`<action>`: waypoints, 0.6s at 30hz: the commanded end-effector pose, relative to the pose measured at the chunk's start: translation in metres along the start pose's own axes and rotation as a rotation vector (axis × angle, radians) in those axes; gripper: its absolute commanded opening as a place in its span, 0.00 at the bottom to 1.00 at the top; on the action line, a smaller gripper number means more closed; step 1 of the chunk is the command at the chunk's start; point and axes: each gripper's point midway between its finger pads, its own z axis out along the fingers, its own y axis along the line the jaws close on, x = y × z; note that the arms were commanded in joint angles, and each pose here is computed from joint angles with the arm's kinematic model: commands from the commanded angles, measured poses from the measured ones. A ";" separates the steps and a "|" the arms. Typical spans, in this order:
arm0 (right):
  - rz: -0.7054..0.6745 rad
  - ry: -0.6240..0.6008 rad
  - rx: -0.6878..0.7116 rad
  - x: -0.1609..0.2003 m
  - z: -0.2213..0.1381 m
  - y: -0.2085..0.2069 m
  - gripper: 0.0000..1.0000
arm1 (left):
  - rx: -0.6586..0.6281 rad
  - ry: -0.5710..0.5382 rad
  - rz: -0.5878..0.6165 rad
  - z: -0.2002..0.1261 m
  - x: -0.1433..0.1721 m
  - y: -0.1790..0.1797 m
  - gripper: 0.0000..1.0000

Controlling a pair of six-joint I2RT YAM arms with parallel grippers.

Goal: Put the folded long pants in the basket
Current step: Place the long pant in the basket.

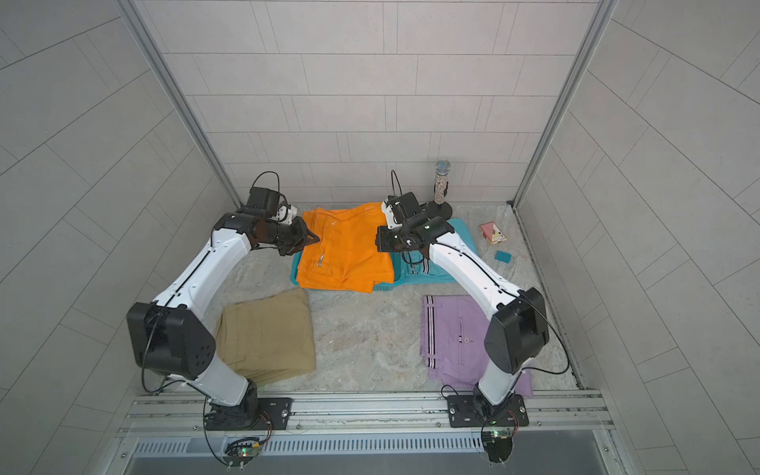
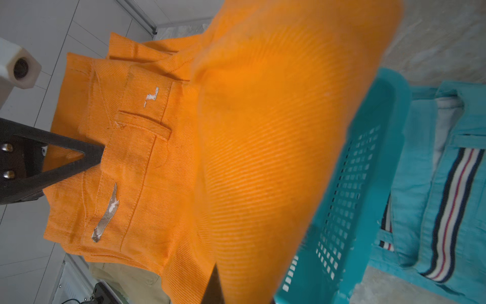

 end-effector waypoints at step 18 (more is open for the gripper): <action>-0.001 0.145 0.155 0.038 0.106 -0.084 0.00 | -0.159 0.103 -0.015 0.090 -0.023 0.074 0.00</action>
